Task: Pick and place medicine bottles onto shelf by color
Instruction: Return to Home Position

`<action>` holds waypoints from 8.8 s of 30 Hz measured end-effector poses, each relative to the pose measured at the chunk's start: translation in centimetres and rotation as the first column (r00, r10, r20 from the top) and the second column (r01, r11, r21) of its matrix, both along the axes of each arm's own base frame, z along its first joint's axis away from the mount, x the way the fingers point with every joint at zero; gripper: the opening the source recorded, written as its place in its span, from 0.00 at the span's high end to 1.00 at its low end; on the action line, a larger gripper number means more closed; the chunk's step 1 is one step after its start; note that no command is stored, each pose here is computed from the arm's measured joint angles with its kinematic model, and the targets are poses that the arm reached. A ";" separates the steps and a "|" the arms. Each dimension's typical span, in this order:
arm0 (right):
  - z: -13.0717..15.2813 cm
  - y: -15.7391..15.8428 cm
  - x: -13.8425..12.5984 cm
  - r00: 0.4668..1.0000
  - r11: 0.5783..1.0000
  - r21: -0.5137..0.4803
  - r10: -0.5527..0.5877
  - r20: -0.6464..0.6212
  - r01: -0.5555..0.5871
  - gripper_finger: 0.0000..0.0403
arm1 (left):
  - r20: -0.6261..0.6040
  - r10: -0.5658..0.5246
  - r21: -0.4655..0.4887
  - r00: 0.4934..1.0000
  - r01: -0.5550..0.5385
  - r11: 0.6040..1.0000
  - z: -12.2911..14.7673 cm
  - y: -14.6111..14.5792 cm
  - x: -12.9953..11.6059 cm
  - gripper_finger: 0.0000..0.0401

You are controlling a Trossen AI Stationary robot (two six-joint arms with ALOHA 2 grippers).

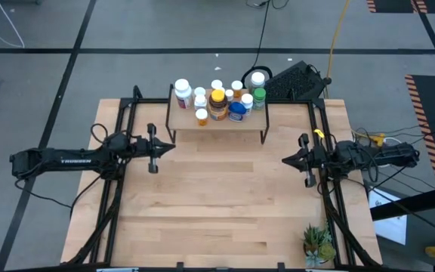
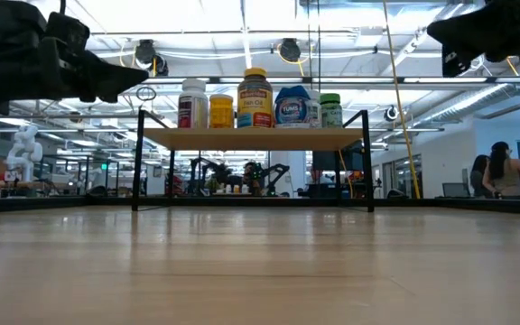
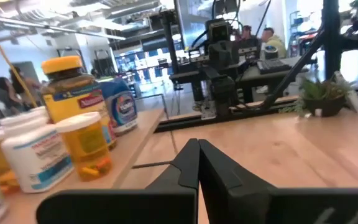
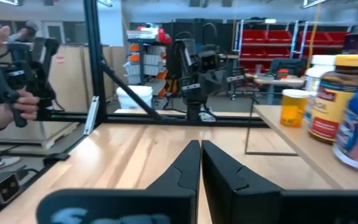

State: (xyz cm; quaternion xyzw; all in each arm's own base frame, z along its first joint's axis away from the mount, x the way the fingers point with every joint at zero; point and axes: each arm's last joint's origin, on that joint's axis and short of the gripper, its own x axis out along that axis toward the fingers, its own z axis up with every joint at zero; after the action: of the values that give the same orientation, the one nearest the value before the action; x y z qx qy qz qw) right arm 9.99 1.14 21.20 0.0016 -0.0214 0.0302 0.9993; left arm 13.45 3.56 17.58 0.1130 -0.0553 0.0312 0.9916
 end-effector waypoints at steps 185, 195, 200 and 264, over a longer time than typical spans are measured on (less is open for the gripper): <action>-4.2 -1.7 0.3 0.999 0.993 0.110 -0.031 -0.037 0.035 1.00 | -0.190 0.164 -0.264 0.968 -0.211 0.941 -0.7 0.9 -4.7 0.91; -4.2 -1.7 0.3 0.999 0.993 0.110 -0.031 -0.037 0.035 1.00 | -0.190 0.164 -0.264 0.968 -0.211 0.941 -0.7 0.8 -4.7 0.91; -4.2 -1.7 0.3 0.999 0.993 0.110 -0.031 -0.037 0.035 1.00 | -0.190 0.164 -0.264 0.968 -0.211 0.941 -0.7 0.9 -4.7 0.91; -4.2 -1.7 0.3 0.999 0.993 0.110 -0.031 -0.037 0.035 1.00 | -0.190 0.164 -0.264 0.968 -0.211 0.941 -0.7 0.8 -4.7 0.91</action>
State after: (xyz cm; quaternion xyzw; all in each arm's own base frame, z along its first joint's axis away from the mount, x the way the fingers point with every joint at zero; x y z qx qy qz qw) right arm 10.33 -0.54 17.02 0.0571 -0.0056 0.0125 0.9983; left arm 8.77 4.41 16.89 -0.0226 0.0433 0.1238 0.9911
